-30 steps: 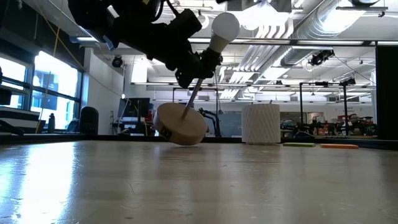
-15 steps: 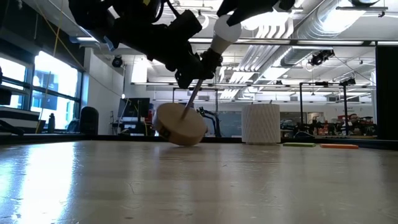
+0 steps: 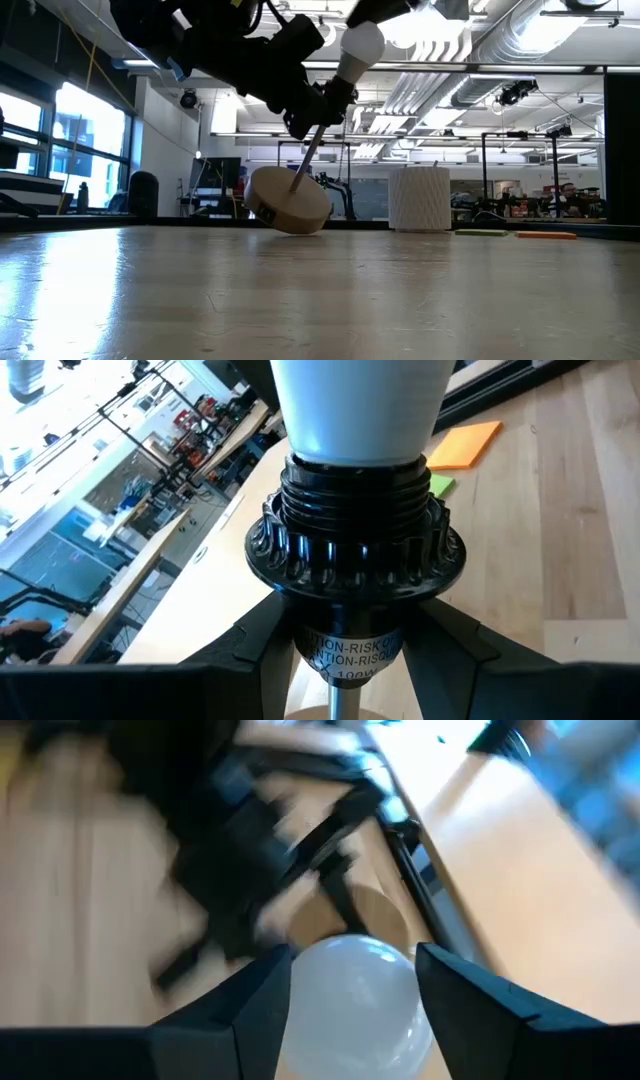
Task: Screw lightbulb
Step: Insert the light bulb into the lamp, then remove the lightbulb from the lamp
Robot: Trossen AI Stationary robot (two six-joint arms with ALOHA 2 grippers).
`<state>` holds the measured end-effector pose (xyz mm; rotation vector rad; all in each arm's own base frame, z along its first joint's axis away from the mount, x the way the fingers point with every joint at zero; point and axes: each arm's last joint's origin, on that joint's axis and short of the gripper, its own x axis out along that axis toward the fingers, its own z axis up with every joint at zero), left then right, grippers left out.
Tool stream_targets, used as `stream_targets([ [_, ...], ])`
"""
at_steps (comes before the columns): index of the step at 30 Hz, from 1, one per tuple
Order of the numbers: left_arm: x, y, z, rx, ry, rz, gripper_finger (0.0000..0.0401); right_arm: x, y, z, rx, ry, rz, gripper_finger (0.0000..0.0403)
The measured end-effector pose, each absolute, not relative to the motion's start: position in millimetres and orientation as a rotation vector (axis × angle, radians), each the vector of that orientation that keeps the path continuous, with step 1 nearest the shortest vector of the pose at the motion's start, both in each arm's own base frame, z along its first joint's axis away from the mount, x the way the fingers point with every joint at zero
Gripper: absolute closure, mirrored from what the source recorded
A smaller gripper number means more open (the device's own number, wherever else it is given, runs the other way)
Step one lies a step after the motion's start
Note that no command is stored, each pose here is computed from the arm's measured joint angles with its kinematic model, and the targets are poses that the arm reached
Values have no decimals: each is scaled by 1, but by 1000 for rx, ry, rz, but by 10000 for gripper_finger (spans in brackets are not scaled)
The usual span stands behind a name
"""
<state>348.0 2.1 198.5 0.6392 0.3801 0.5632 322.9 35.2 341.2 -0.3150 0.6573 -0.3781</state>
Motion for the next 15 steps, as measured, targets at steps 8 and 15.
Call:
stream_targets([
  [8,348,2,202,620,346,577,258,333,42,360,-61,388,-464,199],
  [15,349,2,202,597,332,554,258,317,60,389,-171,247,-412,199],
])
